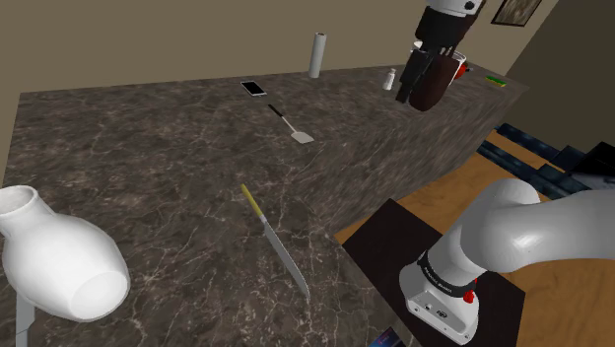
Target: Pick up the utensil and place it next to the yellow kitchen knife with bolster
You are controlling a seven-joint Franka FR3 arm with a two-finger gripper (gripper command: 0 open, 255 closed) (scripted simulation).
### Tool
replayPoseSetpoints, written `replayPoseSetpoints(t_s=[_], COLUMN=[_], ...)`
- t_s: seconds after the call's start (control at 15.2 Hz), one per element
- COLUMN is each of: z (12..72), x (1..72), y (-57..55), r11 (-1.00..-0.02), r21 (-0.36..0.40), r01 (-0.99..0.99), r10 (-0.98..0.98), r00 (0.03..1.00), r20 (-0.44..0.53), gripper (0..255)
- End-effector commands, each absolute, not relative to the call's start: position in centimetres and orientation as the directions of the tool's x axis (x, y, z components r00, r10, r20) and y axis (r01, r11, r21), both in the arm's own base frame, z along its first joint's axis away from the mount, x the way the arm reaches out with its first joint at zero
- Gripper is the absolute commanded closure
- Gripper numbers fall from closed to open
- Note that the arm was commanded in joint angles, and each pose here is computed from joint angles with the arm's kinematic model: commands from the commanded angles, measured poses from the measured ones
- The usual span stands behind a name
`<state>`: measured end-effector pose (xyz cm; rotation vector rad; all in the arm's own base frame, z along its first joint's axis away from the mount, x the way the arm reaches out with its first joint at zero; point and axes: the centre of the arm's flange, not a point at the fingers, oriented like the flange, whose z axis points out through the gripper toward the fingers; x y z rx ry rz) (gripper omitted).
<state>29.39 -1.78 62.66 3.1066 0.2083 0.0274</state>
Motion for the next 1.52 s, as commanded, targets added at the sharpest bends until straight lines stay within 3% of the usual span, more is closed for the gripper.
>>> replayPoseSetpoints(t_s=[0.0, 1.45], z=[62.7, 47.2], x=[29.4, 53.5], y=[-1.8, -3.1], r11=[-0.991, -0.996], r21=[0.029, 0.013], r01=[0.133, -0.085], r10=[0.134, -0.085], r00=[0.991, 0.995], r20=[0.016, 0.048], gripper=[0, 0])
